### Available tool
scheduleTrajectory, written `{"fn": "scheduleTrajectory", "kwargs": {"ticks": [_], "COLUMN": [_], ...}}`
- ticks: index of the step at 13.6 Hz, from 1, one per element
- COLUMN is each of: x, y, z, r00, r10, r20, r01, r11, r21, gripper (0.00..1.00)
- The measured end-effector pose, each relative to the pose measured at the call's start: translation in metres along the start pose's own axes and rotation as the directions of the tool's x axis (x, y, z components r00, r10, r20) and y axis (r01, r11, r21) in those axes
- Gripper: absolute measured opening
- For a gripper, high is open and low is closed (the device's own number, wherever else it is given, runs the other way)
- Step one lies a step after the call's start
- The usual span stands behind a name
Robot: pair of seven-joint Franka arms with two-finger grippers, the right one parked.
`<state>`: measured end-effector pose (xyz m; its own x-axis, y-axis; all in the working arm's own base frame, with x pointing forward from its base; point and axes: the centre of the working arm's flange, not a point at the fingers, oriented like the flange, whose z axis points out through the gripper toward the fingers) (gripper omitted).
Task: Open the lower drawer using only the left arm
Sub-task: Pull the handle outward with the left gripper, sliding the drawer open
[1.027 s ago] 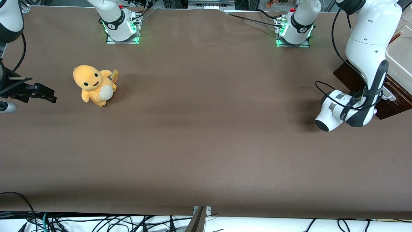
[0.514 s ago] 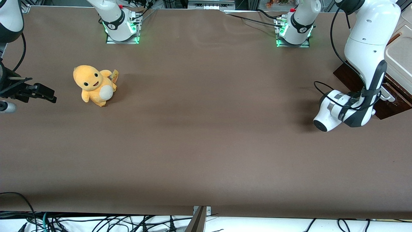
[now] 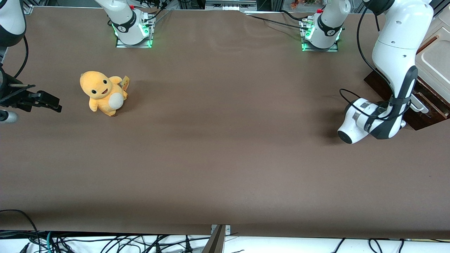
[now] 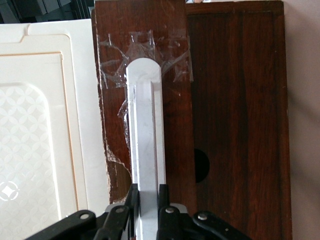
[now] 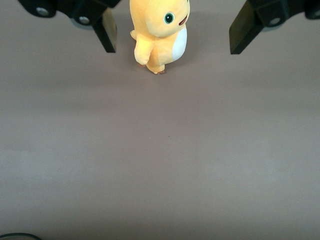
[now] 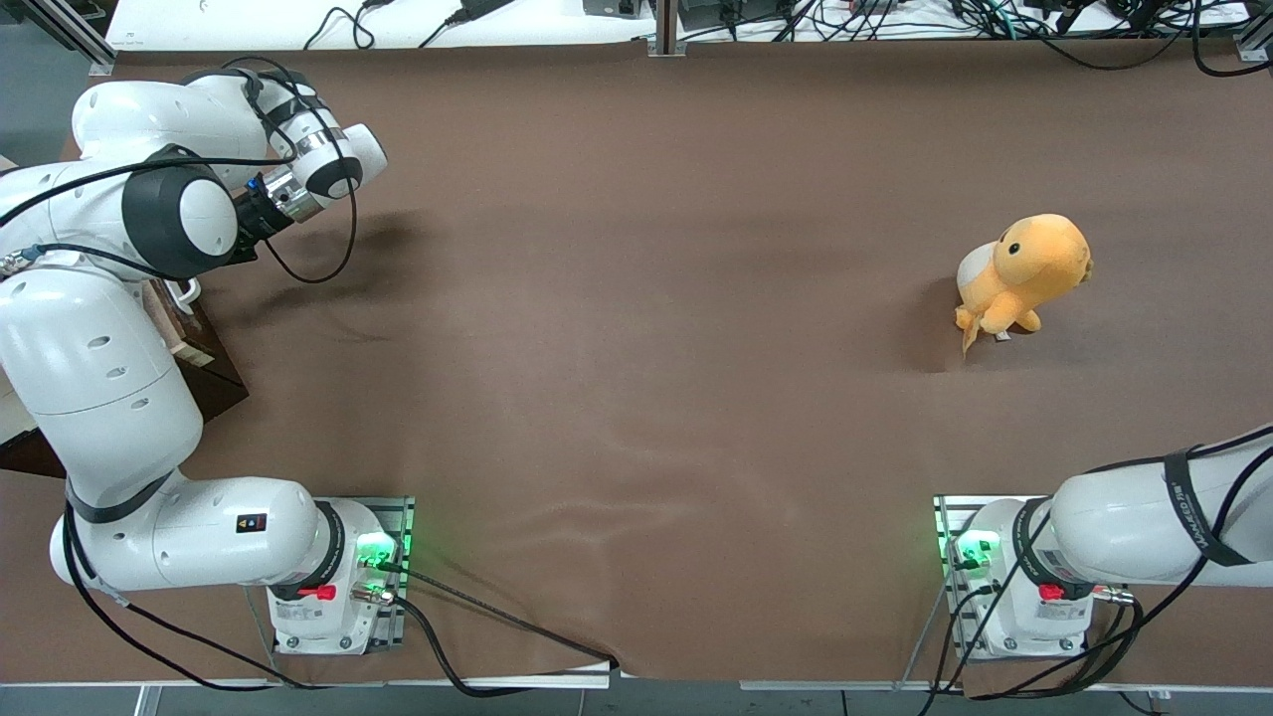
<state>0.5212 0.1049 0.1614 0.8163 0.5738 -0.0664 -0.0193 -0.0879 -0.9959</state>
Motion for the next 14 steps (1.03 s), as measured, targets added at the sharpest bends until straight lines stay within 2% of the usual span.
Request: {"fn": "scheduleTrajectory", "kwargs": {"ticks": [5,9,14], "x": [0.000,-0.003,-0.003], "y": [0.000,-0.002,-0.003], "z": [-0.002,-0.015,-0.022], "r00": [1.000,1.000,0.999], "r10": [-0.002,-0.007,-0.013], "r20": [-0.003,-0.026,-0.036], "r01": [0.002,0.007,0.012], "r11": [1.000,1.000,1.000], "r21": [-0.001,-0.006,-0.010], "gripper": [0.19,0.19,0.19]}}
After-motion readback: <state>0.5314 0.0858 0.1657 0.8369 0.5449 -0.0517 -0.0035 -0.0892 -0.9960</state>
